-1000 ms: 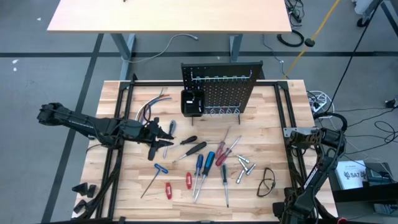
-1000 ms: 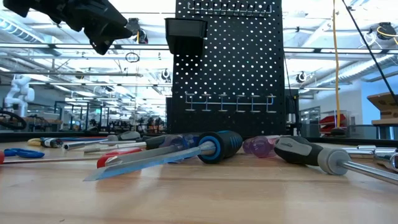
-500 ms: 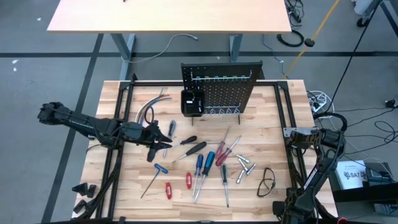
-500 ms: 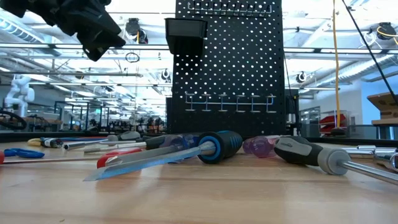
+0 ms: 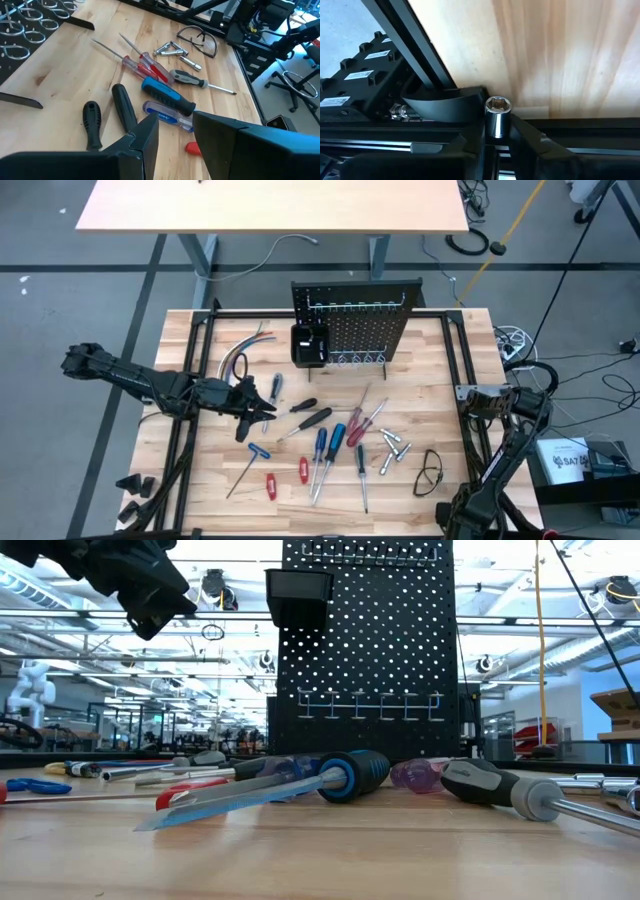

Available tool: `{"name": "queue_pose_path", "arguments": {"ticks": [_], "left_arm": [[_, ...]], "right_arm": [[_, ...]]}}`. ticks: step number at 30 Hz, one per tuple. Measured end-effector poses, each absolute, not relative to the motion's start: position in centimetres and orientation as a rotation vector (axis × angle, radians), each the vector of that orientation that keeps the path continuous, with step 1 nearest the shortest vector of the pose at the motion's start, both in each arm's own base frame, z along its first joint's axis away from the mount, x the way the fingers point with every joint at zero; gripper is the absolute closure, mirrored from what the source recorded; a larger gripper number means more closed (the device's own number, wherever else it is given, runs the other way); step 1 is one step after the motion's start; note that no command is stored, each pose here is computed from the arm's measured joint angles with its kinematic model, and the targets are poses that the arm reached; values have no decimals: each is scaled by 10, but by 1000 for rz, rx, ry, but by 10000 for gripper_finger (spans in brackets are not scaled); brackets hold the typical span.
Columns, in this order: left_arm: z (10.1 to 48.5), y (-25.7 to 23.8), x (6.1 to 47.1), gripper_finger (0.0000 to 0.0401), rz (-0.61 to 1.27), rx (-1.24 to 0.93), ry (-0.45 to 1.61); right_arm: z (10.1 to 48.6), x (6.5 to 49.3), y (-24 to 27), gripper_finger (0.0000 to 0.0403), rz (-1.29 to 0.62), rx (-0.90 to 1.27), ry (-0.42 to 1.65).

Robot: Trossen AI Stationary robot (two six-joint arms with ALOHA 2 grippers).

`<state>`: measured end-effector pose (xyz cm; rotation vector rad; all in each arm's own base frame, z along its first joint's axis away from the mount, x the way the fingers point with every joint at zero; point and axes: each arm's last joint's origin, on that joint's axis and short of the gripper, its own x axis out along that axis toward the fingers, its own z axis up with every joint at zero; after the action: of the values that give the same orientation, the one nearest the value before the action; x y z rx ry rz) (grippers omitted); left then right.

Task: Hang tools onto peg board
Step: Put the socket in the black bin on the peg board

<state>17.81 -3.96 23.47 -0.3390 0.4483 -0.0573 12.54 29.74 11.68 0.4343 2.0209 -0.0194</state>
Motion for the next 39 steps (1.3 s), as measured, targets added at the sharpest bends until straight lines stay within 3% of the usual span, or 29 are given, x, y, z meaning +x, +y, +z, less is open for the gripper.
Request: {"name": "queue_pose_path", "arguments": {"ticks": [9, 15, 20, 29, 39], "left_arm": [[234, -39, 178, 274, -63, -303, 455], [234, -39, 178, 274, -75, -250, 452], [234, -39, 178, 274, -77, -241, 452], [234, -39, 178, 274, -88, -192, 452], [240, -39, 180, 274, -80, -173, 381]], "right_arm": [[115, 136, 286, 306, 55, 345, 2054], [114, 141, 271, 340, 189, 168, 2053], [110, 145, 264, 359, 229, 168, 2059], [115, 151, 271, 359, 104, 305, 2088], [173, 169, 280, 359, -43, 120, 1977]]}}
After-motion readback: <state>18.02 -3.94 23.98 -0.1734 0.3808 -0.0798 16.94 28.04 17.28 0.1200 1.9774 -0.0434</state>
